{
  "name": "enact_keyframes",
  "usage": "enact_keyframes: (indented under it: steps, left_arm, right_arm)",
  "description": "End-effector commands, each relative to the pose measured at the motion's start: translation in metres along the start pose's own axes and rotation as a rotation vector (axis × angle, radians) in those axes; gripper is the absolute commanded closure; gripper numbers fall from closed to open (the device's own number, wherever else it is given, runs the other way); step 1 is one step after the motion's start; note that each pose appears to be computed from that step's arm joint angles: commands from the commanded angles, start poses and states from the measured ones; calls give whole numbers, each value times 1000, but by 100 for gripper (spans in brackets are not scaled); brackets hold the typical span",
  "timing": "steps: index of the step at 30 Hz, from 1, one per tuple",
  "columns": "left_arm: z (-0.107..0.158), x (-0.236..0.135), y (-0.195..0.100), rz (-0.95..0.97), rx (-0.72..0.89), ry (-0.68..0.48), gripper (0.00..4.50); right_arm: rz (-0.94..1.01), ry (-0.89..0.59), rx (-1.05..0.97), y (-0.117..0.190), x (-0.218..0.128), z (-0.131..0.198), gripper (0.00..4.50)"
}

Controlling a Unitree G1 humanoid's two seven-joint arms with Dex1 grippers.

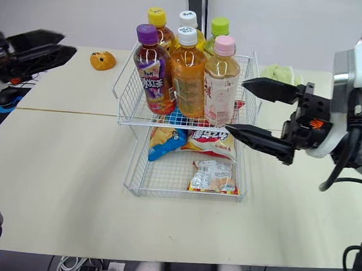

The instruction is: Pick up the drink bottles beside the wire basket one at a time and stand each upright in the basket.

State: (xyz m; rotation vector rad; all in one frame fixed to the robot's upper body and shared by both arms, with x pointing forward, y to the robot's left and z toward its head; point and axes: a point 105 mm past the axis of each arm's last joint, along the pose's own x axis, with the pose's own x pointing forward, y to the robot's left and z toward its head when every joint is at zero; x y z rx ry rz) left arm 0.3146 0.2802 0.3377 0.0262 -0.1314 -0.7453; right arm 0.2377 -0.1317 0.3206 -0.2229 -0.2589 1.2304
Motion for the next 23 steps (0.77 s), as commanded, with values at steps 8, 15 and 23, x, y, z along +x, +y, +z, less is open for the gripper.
enact_keyframes:
  steps: [8, 15, 23]
  left_arm:
    - [-90, -45, 24, 268, 67, 182, 5]
    - [-154, -41, 26, 346, 170, 280, 5]
    - [-166, -31, 20, 317, 164, 263, 5]
  right_arm:
    - [-332, 228, -32, -61, -99, -57, 0]
    - [-485, 293, 23, -72, -134, -135, 0]
    - [-490, 292, 39, -73, -132, -151, 0]
